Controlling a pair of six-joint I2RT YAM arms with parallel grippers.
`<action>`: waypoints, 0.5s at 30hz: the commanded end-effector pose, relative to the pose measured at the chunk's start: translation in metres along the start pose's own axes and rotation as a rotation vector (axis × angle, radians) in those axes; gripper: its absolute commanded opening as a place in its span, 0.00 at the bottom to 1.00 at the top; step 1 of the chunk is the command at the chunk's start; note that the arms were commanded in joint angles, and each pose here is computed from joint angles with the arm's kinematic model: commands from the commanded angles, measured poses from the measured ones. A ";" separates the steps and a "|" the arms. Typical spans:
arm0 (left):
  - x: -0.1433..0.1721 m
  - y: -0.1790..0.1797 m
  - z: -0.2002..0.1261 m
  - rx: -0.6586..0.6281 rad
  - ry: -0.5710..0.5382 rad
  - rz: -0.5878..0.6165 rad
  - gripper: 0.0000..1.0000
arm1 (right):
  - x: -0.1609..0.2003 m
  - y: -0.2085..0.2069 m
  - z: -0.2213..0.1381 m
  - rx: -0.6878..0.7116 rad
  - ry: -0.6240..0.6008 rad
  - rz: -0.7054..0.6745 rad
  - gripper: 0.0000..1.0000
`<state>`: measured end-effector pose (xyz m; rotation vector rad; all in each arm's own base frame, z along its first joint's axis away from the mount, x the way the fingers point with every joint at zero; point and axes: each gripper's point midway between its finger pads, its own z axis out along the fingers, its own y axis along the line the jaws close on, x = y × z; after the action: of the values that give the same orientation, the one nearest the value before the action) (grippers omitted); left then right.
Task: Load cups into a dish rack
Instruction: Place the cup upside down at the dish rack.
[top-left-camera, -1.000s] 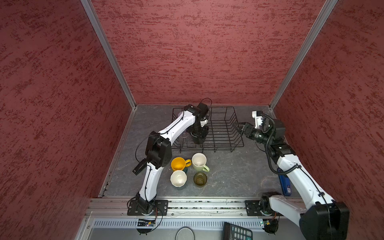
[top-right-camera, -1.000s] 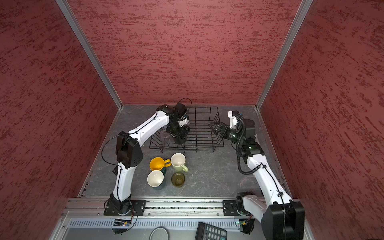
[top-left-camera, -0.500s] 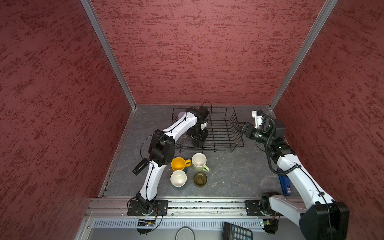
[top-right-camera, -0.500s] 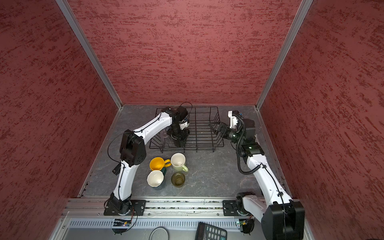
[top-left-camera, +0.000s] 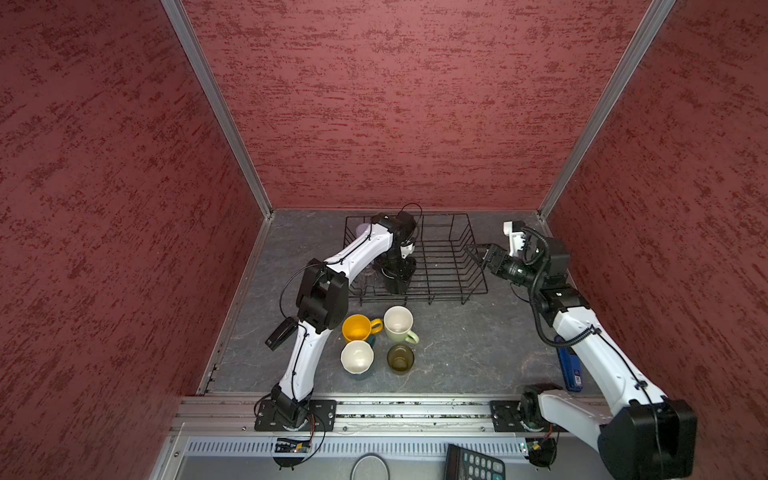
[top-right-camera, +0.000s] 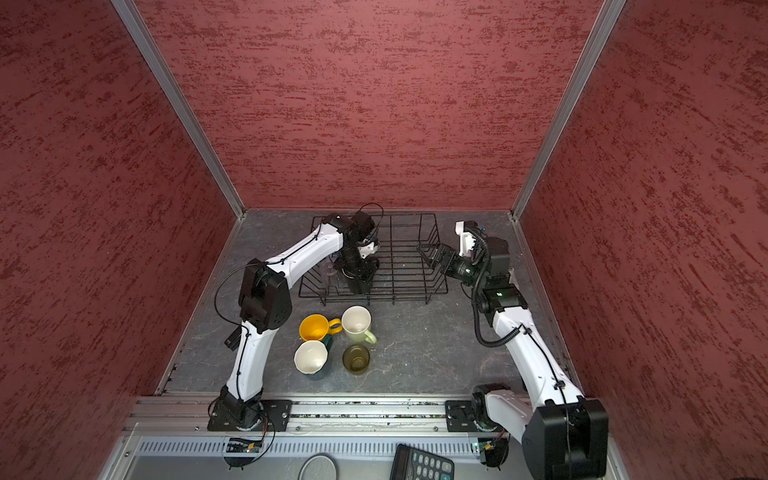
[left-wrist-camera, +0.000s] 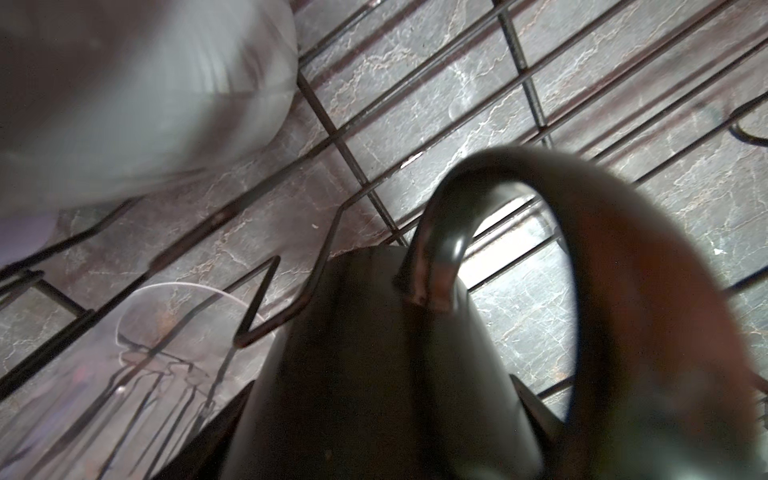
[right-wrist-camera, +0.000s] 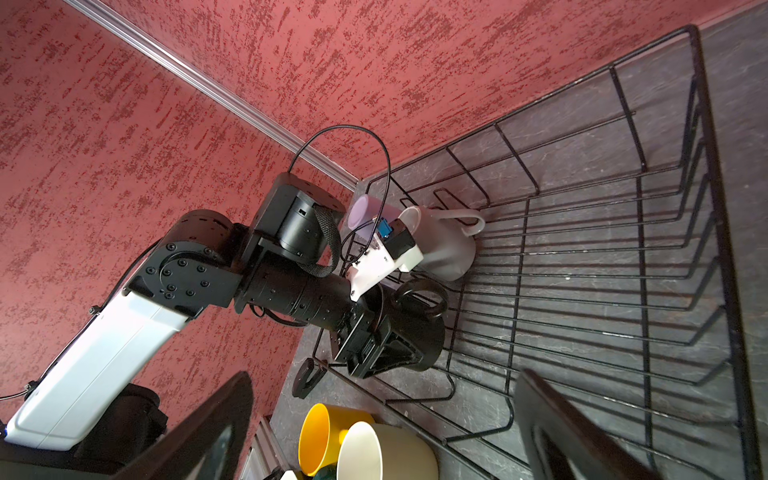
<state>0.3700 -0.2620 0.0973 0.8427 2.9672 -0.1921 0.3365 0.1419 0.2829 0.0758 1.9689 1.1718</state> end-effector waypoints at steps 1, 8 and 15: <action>-0.003 0.000 -0.001 0.016 -0.007 0.000 0.89 | -0.003 0.003 -0.001 -0.018 -0.012 -0.009 0.99; -0.002 0.001 0.001 0.008 -0.004 0.005 1.00 | -0.003 0.003 -0.002 -0.017 -0.012 -0.008 0.99; -0.007 0.002 -0.018 -0.019 -0.059 0.007 1.00 | -0.003 0.002 -0.002 -0.008 -0.011 -0.011 0.99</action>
<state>0.3690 -0.2643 0.0979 0.8485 2.9652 -0.2067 0.3363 0.1419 0.2828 0.0780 1.9697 1.1737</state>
